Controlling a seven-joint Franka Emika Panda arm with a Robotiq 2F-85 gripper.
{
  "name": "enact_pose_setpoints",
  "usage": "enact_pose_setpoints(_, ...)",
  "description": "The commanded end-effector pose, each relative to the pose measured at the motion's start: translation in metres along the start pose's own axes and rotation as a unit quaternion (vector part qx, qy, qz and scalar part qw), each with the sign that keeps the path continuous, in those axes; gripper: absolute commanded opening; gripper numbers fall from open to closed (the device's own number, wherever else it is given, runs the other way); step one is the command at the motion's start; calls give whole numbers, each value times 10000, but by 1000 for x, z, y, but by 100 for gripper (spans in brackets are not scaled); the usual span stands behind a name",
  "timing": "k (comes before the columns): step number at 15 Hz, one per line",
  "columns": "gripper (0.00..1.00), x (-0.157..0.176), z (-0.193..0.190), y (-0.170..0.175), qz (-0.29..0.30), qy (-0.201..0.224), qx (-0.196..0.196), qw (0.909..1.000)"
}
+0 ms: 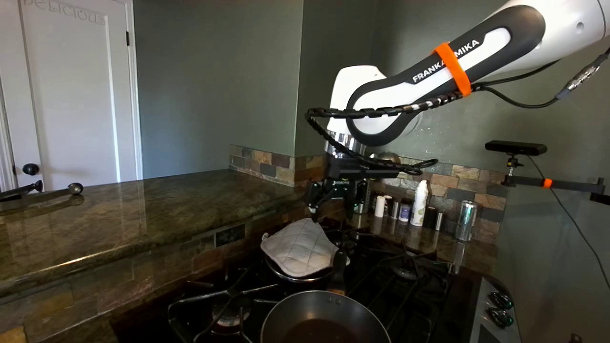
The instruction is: Move the pan to the left then put the glass lid on the pan.
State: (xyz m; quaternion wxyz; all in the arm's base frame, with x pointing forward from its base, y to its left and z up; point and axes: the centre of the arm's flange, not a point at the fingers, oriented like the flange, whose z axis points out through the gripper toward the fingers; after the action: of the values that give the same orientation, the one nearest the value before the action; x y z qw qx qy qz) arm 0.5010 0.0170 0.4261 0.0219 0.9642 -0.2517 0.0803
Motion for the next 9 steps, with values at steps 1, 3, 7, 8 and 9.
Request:
enact_pose_setpoints(1, 100, 9, 19, -5, -374, 254, 79, 9989)
enact_pose_setpoints(3, 100, 15, 28, -9, -531, 362, 178, 9978)
enact_pose_setpoints(7, 100, 23, 48, -19, -822, 263, 327, 9957)
enact_pose_setpoints(8, 100, 24, 53, -20, -898, 250, 333, 9951)
enact_pose_setpoints(9, 100, 27, 59, -22, -975, 257, 326, 9944)
